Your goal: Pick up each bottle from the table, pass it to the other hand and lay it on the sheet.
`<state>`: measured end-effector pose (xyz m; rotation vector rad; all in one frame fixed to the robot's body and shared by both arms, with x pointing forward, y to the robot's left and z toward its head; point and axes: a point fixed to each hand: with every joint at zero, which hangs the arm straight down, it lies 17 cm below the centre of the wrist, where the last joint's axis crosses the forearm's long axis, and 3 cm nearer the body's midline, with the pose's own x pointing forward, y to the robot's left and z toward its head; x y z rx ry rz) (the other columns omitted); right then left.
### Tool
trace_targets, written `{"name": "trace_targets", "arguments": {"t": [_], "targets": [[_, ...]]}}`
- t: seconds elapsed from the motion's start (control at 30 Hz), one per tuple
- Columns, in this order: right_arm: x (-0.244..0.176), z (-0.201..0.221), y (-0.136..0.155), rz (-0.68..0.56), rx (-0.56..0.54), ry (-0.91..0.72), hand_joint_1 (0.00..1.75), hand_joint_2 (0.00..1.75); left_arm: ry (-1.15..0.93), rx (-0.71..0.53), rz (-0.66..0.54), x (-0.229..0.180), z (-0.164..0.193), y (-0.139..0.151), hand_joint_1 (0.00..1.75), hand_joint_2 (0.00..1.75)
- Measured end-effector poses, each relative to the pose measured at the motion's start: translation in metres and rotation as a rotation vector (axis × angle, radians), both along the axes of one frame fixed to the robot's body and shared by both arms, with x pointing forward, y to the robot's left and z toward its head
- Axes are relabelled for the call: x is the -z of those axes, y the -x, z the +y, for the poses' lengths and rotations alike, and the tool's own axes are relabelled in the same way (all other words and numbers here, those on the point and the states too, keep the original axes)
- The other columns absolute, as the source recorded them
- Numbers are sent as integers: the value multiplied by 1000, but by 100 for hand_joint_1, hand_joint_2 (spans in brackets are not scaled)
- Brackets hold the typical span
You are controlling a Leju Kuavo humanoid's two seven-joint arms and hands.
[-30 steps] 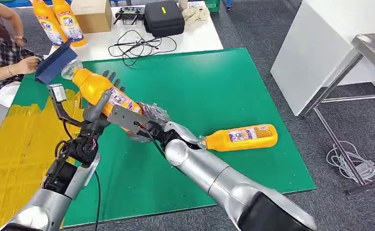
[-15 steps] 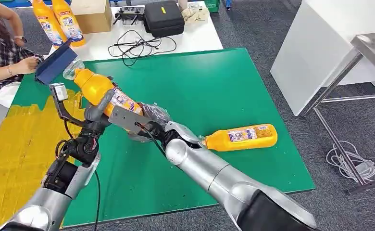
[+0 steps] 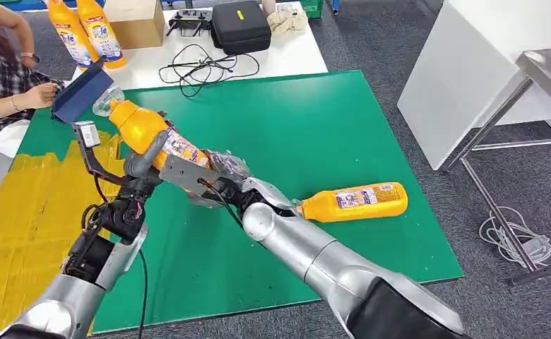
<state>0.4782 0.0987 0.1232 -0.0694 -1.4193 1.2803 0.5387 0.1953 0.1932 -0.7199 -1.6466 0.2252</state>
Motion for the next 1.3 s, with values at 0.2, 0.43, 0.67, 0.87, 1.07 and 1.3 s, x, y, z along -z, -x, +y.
{"name": "trace_targets", "arguments": {"t": [0.2,0.43,0.67,0.87,1.07,1.3], "targets": [[-5,-4,-6,-48,9,-16,0,0,-1,-16,-14,-3,3,-1,175,175],[-37,-46,-41,-219,129,-131,0,0,-489,-472,-160,-15,85,-19,175,175],[-82,-70,-41,-315,148,-243,0,0,-1320,-936,-445,-52,166,-10,175,175],[-105,-101,-40,-381,177,-328,0,0,-1769,-923,-555,-35,194,-5,175,175],[-112,-133,-38,-413,218,-364,0,0,-1986,-920,-477,-10,224,6,175,175],[-106,-155,-32,-414,210,-352,0,0,-2254,-825,-321,43,253,15,175,175]]}}
